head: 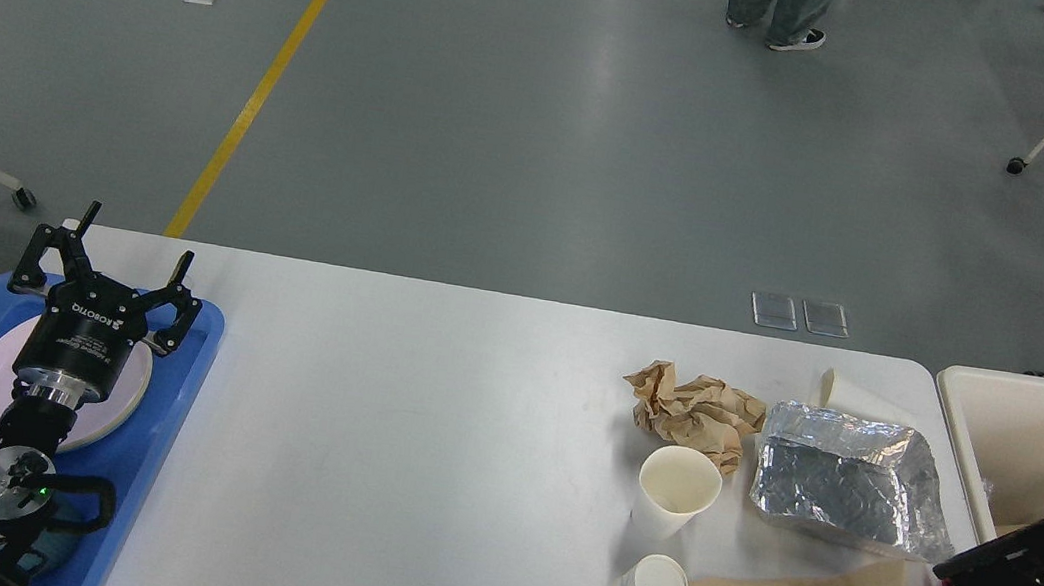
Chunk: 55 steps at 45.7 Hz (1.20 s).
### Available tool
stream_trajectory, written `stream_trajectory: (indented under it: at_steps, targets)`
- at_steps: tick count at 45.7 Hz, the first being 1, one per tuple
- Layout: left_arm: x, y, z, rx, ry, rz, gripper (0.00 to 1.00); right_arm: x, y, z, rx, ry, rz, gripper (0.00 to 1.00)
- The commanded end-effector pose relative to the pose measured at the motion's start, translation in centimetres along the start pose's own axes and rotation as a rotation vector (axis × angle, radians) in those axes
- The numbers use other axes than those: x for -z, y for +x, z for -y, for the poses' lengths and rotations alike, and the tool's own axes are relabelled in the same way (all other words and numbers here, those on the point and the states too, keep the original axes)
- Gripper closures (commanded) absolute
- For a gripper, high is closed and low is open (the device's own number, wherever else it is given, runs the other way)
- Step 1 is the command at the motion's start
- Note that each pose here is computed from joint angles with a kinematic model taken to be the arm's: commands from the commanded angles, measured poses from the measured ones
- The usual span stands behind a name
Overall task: Tidy desktop
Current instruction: 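Grasp the brown paper bag's edge with the right gripper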
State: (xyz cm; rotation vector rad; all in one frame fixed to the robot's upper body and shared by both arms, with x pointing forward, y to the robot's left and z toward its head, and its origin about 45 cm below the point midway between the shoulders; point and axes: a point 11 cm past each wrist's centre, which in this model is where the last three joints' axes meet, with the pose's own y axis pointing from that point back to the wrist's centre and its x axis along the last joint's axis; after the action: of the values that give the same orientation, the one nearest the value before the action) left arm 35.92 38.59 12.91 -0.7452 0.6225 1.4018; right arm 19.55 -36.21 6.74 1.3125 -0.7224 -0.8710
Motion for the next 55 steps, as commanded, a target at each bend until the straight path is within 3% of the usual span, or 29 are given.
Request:
stream_trajectory:
  at_steps: [1,3,5,6,32,41,55]
  targets:
    - [0.0,0.0,0.0,0.000,0.000,0.000,0.04,0.0,-0.2,0.1,0.007,0.003,0.007,0.67]
    - [0.0,0.0,0.0,0.000,0.000,0.000,0.04,0.1,-0.2,0.0,0.008,0.006,0.013,0.80]
    - [0.0,0.0,0.0,0.000,0.000,0.000,0.04,0.1,-0.4,0.0,0.015,0.005,0.021,0.99]
    - [0.0,0.0,0.0,0.000,0.000,0.000,0.04,0.2,-0.4,0.0,0.016,0.010,0.027,1.00]
    - [0.0,0.0,0.0,0.000,0.000,0.000,0.04,0.2,-1.9,-1.3,0.157,0.032,0.048,1.00]
    - [0.0,0.0,0.0,0.000,0.000,0.000,0.04,1.4,-1.9,-6.9,0.298,0.122,0.026,1.00]
    - [0.0,0.0,0.0,0.000,0.002,0.000,0.04,2.8,-0.1,-16.5,0.277,0.152,-0.116,1.00]
